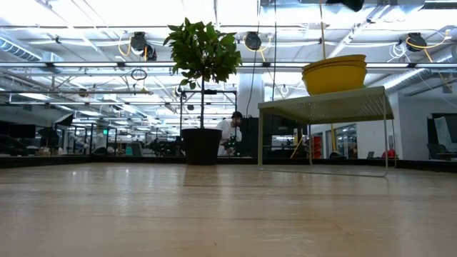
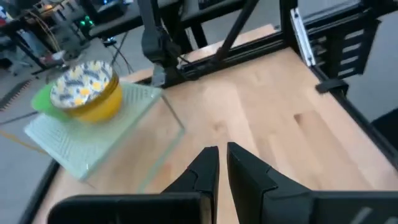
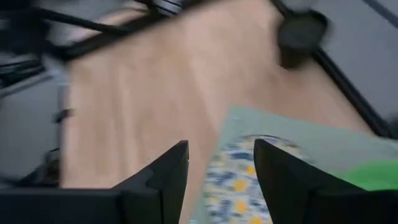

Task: Pick & Place Mini bowls
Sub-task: Return to Home Position

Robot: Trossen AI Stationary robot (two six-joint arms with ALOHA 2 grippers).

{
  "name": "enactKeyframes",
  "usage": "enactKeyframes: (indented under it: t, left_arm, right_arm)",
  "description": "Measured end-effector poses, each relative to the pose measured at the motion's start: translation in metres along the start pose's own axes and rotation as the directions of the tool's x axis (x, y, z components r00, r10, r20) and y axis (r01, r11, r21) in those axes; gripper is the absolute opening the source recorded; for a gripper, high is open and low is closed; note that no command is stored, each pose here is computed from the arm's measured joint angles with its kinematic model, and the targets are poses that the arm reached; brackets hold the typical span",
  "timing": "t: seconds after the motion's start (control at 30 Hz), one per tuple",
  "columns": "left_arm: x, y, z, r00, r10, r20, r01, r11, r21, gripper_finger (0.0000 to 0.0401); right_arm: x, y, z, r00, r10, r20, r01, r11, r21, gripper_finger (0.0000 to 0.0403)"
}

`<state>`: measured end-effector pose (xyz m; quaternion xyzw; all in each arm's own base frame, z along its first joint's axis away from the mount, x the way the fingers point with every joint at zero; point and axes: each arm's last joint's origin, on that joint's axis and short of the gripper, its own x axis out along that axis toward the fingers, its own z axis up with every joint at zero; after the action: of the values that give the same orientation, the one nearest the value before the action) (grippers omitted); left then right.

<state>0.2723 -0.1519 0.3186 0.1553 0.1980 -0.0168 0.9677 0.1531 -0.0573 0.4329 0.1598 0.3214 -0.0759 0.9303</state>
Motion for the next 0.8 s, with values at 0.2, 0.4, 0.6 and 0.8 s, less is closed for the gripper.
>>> enactKeyframes:
  t: [0.2, 0.4, 0.6, 0.8]
  left_arm:
    - [-0.051, 0.024, -0.069, 0.985, 0.049, 0.166, -0.024, 0.988, -0.151, 0.0037]
    - [-0.086, 0.034, -0.138, 0.893, -0.098, 0.440, 0.203, 0.959, -0.200, 0.0037]
    - [-0.096, 0.037, -0.180, 0.859, -0.097, 0.502, 0.262, 0.927, -0.268, 0.0037]
    - [-0.097, 0.031, -0.200, 0.846, -0.153, 0.511, 0.312, 0.918, -0.243, 0.0037]
  right_arm:
    - [-0.017, 0.022, -0.068, 0.958, 0.205, 0.202, -0.169, 0.968, -0.185, 0.0154]
    - [-0.017, 0.009, -0.137, 0.853, 0.267, 0.448, -0.180, 0.957, -0.229, 0.0132]
    - [-0.003, -0.003, -0.172, 0.772, 0.303, 0.558, -0.163, 0.944, -0.288, 0.0109]
    - [0.037, -0.015, -0.203, 0.770, 0.264, 0.581, -0.099, 0.949, -0.300, 0.0073]
